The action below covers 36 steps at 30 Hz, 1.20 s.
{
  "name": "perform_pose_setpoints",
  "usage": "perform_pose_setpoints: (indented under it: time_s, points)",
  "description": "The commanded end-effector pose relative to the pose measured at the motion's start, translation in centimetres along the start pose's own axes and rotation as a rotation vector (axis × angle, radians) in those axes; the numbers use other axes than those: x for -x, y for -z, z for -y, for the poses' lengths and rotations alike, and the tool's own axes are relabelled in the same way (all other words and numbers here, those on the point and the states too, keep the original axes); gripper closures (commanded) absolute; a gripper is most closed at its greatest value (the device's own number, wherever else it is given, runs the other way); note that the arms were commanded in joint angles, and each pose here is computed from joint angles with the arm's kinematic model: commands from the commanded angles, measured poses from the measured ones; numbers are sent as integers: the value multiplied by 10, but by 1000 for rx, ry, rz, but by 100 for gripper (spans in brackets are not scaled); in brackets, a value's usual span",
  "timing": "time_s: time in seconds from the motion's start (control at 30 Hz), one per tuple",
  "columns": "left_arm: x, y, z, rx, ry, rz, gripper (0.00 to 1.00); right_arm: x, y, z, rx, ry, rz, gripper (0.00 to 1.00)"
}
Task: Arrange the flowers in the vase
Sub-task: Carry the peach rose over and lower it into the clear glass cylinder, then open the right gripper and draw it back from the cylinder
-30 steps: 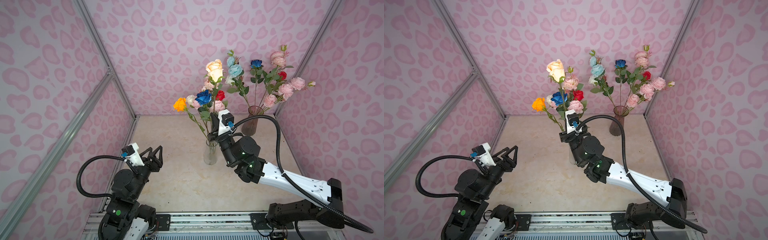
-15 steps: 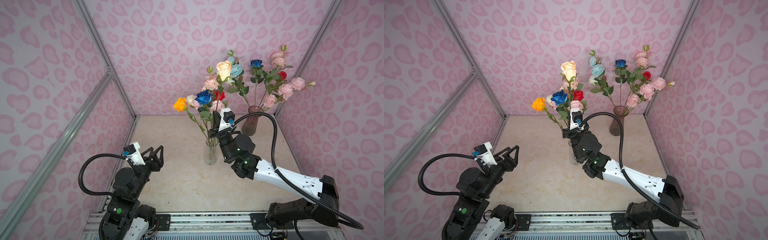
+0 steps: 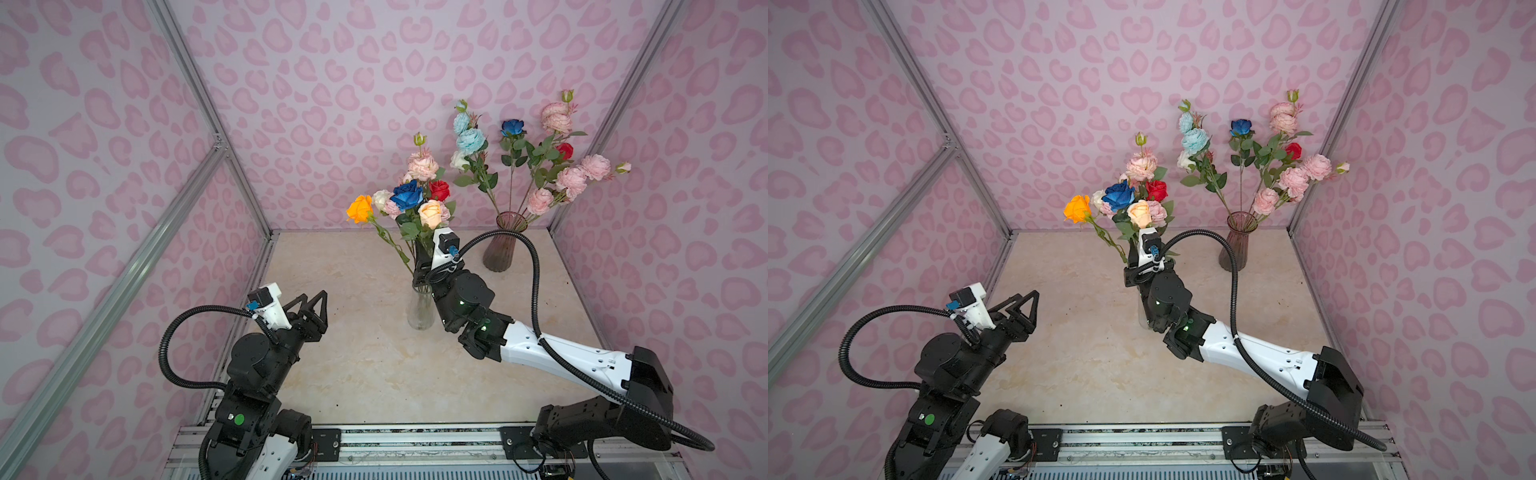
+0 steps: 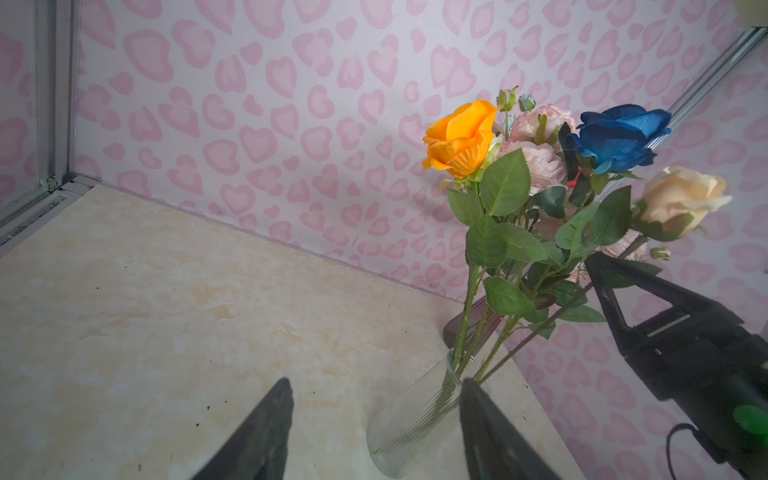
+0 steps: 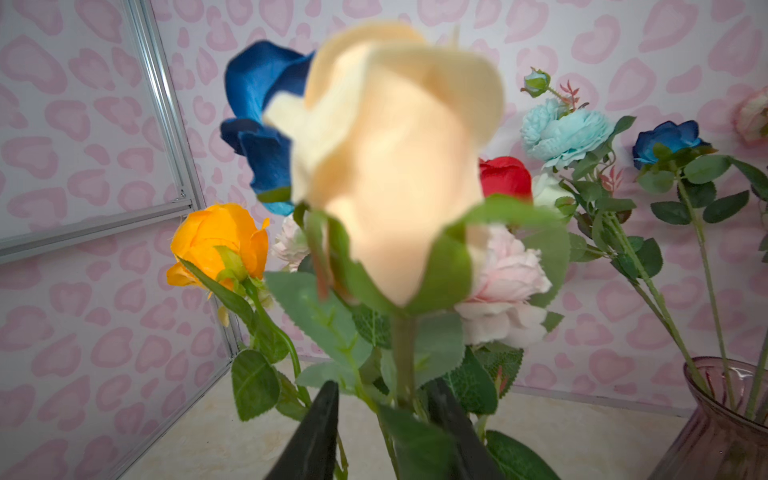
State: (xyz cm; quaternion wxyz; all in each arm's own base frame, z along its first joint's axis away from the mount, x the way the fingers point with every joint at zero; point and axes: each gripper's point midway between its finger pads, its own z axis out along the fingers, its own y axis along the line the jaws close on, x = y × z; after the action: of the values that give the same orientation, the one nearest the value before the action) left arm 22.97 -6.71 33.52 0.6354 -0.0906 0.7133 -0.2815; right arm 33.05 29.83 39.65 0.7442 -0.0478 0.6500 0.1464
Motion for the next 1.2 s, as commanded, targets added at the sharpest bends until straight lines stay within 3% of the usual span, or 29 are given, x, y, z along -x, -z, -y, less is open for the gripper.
perform_pose_setpoints:
  time_s: [0.0, 1.17]
  points:
    - [2, -1, 3, -15, 12, 7, 35, -4, 0, 5, -28, -16, -7, 63]
    - [11, -18, 13, -20, 18, -36, 34, 35, 54, 36, 30, -17, -26, 55]
